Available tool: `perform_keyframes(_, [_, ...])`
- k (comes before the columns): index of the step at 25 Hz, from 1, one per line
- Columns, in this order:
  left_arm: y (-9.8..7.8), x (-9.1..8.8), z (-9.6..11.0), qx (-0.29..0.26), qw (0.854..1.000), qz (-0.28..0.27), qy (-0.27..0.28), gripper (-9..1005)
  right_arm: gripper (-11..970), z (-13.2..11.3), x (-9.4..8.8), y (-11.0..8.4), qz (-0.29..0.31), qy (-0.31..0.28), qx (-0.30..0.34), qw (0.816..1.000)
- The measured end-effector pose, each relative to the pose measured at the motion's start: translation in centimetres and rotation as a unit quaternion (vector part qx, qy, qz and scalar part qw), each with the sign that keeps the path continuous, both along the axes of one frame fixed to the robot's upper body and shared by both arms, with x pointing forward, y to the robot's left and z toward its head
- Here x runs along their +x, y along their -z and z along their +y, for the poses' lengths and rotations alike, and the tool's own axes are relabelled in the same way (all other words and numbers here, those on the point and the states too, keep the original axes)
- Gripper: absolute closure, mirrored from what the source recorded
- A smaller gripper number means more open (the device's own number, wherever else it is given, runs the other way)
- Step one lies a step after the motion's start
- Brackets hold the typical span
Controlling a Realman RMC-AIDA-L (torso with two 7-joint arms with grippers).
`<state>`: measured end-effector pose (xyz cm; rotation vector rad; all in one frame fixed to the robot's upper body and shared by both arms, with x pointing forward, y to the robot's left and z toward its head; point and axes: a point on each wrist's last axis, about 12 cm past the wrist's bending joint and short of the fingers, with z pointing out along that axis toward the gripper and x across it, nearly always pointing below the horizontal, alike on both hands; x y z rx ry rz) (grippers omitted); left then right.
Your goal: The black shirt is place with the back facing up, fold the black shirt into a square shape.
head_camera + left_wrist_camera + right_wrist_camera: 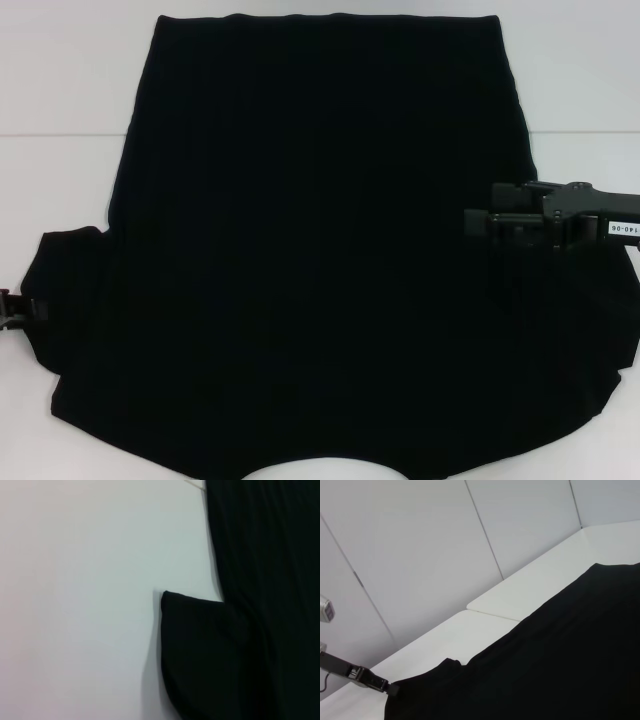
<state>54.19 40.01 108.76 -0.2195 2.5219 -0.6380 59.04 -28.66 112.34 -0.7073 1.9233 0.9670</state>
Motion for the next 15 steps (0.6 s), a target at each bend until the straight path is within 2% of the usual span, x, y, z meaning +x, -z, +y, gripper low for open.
perform_keyframes(5, [0.0, 0.06, 0.11, 0.003, 1.0, -0.003, -0.004, 657, 60, 0.0, -0.03, 0.05, 0.001, 0.0, 0.001, 1.0])
perform_keyframes(8, [0.01, 0.13, 0.2, 0.007, 1.0, -0.005, -0.006, 854, 60, 0.05, -0.05, 0.09, 0.001, 0.0, 0.002, 1.0])
perform_keyframes(15, [-0.16, 0.6, 0.65, 0.026, 0.999, -0.018, -0.016, 944, 61, 0.28, -0.12, 0.25, 0.002, 0.0, 0.005, 1.0])
